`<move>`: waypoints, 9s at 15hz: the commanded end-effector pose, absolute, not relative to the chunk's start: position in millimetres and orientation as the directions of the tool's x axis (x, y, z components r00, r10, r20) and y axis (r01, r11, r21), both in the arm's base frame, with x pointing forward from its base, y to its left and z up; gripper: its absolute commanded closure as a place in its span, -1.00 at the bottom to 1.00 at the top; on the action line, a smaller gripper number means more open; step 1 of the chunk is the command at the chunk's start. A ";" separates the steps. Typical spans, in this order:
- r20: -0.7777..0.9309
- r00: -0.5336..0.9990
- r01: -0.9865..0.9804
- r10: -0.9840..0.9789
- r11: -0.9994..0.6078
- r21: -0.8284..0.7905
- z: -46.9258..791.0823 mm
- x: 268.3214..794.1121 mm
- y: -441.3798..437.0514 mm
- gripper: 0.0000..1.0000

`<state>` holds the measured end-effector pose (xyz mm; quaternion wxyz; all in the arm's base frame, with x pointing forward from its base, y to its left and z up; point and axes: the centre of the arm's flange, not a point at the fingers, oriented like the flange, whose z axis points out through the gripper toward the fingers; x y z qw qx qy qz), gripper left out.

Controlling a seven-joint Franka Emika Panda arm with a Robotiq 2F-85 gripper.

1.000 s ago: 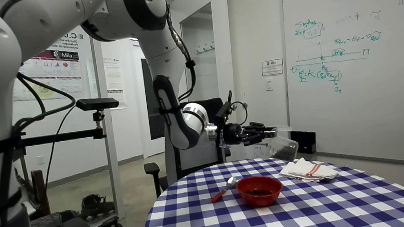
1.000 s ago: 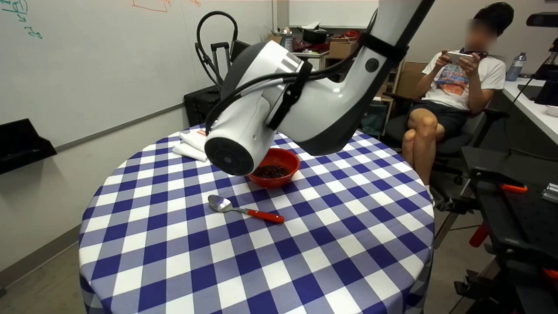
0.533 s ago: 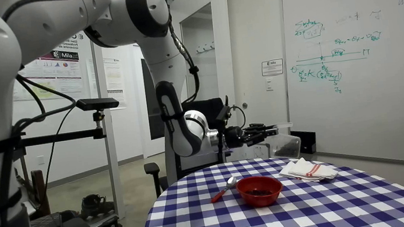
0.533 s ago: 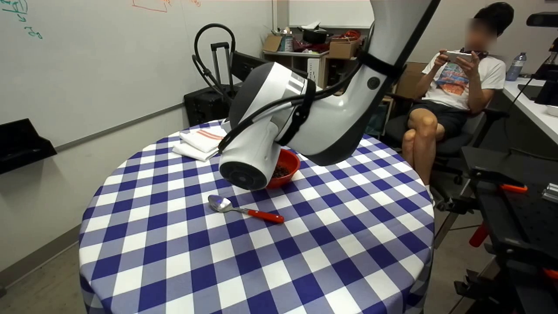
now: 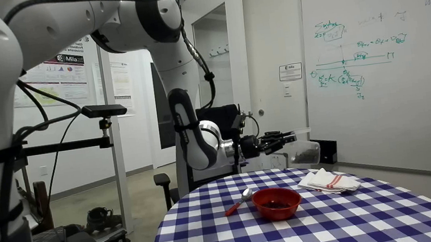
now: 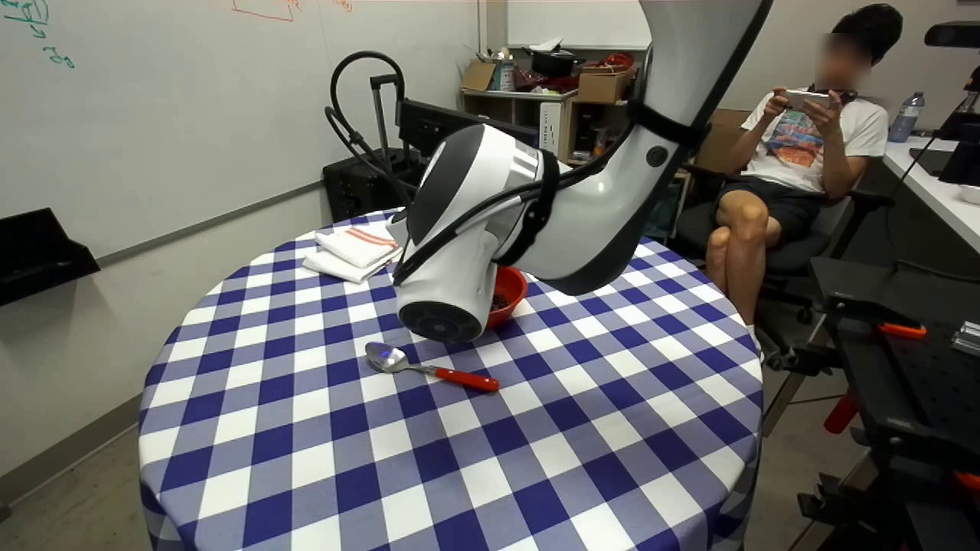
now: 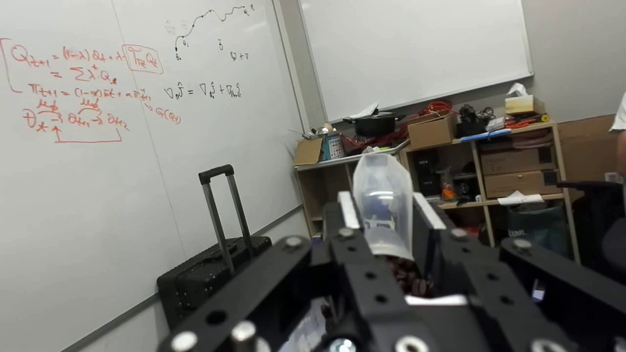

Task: Pour the contents of the cup into the bowl

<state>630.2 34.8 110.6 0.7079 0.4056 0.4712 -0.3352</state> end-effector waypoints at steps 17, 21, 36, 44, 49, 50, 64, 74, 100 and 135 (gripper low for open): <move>-0.939 0.276 0.883 -0.207 0.440 0.162 113.9 636.7 36.6 0.86; -0.941 0.263 0.889 -0.212 0.431 0.152 113.8 636.4 36.4 0.86; -0.943 0.247 0.896 -0.223 0.424 0.135 113.8 636.0 36.2 0.86; -0.921 0.270 0.877 -0.281 0.466 0.115 118.4 637.8 39.9 0.86; -0.917 0.267 0.884 -0.296 0.454 0.110 118.3 636.9 40.3 0.86; -0.919 0.262 0.887 -0.295 0.448 0.109 117.6 636.5 39.9 0.86; -0.974 0.197 0.979 -0.112 0.083 0.188 56.6 569.6 10.0 0.86; -0.948 0.315 0.918 0.052 -0.272 0.290 49.9 572.0 -22.5 0.86; -0.424 0.901 0.009 -0.089 -0.974 0.224 156.9 533.6 -138.9 0.86; -0.052 0.937 -0.345 -0.345 -0.939 0.018 228.6 450.7 -129.2 -1.00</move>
